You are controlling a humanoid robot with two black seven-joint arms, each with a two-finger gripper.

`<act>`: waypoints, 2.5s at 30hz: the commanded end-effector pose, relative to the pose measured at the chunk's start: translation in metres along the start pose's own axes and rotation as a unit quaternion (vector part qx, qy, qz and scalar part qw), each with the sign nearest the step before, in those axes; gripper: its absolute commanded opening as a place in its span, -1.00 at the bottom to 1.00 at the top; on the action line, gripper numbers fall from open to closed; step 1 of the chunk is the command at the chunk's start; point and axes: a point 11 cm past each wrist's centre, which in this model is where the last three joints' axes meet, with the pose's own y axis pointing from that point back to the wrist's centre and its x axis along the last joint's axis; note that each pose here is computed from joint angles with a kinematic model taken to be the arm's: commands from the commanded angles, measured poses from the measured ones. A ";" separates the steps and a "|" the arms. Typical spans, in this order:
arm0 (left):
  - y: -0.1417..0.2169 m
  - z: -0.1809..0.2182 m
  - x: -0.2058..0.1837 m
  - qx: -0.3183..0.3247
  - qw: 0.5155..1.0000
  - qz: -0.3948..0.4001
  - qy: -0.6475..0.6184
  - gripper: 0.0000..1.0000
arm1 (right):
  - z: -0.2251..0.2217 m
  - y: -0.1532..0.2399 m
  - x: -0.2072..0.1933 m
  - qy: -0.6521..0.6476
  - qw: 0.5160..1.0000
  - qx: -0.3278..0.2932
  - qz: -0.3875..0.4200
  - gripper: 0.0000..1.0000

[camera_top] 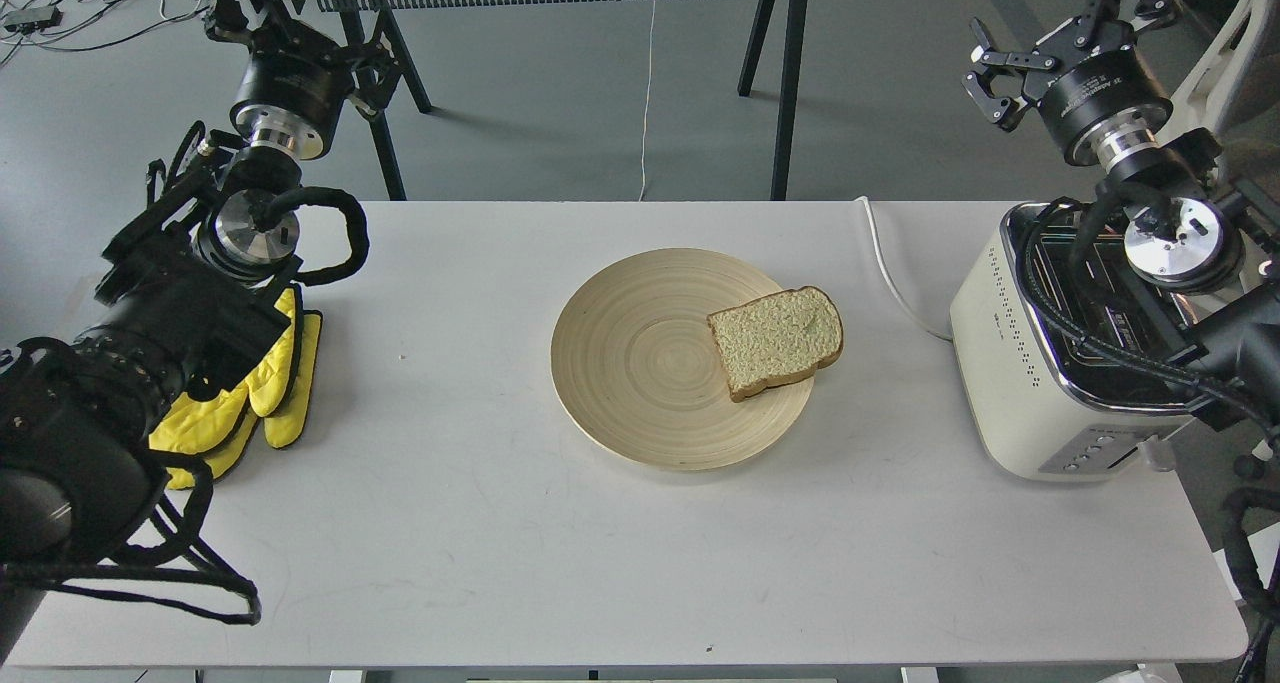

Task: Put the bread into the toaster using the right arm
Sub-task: 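Lift the right gripper off the toaster and swing it toward the bowl, then lower the right gripper to the bread slice and pinch its edge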

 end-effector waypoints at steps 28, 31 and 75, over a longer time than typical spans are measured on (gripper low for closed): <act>0.000 -0.004 -0.002 0.001 1.000 -0.002 0.003 1.00 | 0.116 0.016 -0.048 0.538 0.809 -0.189 -0.144 0.96; 0.000 -0.004 -0.002 0.001 1.000 -0.001 0.004 1.00 | 0.137 0.029 -0.039 0.588 0.764 -0.210 -0.160 0.96; 0.001 -0.006 -0.002 0.001 1.000 0.000 0.006 1.00 | 0.218 0.085 0.035 0.729 0.567 -0.340 -0.179 0.08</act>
